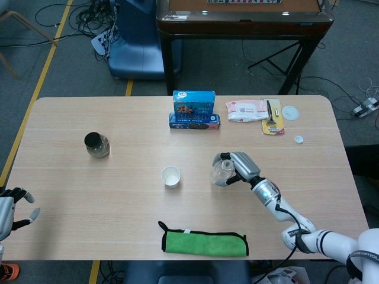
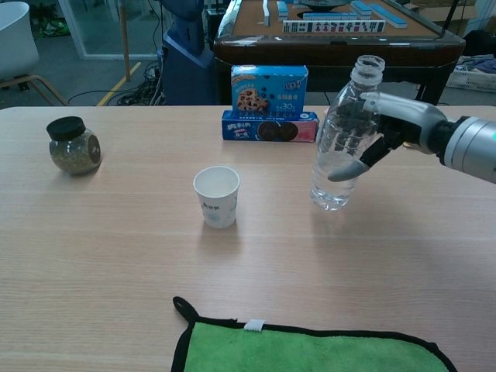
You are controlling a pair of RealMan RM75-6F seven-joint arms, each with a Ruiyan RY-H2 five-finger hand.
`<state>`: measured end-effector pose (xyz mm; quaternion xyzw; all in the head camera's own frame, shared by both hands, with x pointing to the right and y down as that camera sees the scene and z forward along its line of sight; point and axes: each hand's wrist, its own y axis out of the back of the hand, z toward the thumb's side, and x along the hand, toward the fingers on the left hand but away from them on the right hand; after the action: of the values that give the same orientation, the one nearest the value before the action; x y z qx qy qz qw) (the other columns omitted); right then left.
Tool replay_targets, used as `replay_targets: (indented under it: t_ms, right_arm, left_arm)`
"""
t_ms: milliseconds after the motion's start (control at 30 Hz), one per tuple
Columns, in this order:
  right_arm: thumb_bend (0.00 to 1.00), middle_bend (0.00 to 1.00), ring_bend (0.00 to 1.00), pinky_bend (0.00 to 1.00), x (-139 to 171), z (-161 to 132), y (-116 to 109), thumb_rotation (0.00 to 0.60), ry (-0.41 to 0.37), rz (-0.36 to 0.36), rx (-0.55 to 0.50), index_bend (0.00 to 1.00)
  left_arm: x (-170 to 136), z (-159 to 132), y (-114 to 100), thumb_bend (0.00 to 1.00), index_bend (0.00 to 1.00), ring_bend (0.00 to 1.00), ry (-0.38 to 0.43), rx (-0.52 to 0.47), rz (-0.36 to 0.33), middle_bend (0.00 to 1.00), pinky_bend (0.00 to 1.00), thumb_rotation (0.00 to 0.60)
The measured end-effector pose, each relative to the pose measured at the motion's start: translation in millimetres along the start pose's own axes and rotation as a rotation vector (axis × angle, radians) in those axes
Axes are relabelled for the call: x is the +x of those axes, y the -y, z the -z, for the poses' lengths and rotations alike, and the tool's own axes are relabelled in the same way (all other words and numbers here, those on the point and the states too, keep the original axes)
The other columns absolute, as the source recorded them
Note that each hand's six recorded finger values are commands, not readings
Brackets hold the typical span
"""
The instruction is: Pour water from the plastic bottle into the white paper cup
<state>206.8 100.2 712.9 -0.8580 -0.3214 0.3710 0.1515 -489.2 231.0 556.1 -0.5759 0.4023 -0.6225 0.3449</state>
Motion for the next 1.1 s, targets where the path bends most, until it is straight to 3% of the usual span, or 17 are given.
replay_targets:
  t_ms: [400, 733, 1100]
  right_arm:
    - [0.00, 0.56, 0.45, 0.46, -24, -15, -20, 0.600, 0.064, 0.039, 0.218, 0.55]
    - [0.04, 0.57, 0.45, 0.46, -54, -28, -17, 0.600, 0.116, 0.018, 0.326, 0.56]
    - [0.12, 0.60, 0.48, 0.50, -76, -45, -10, 0.600, 0.111, 0.028, 0.444, 0.58]
  left_arm:
    - [-1, -4, 0, 0.20, 0.54, 0.41, 0.014, 0.002, -0.002, 0.45, 0.54, 0.600]
    - [-2, -4, -2, 0.20, 0.54, 0.41, 0.019, -0.010, -0.005, 0.45, 0.54, 0.600]
    - [-1, -9, -2, 0.20, 0.55, 0.41, 0.044, -0.014, -0.011, 0.46, 0.54, 0.600]
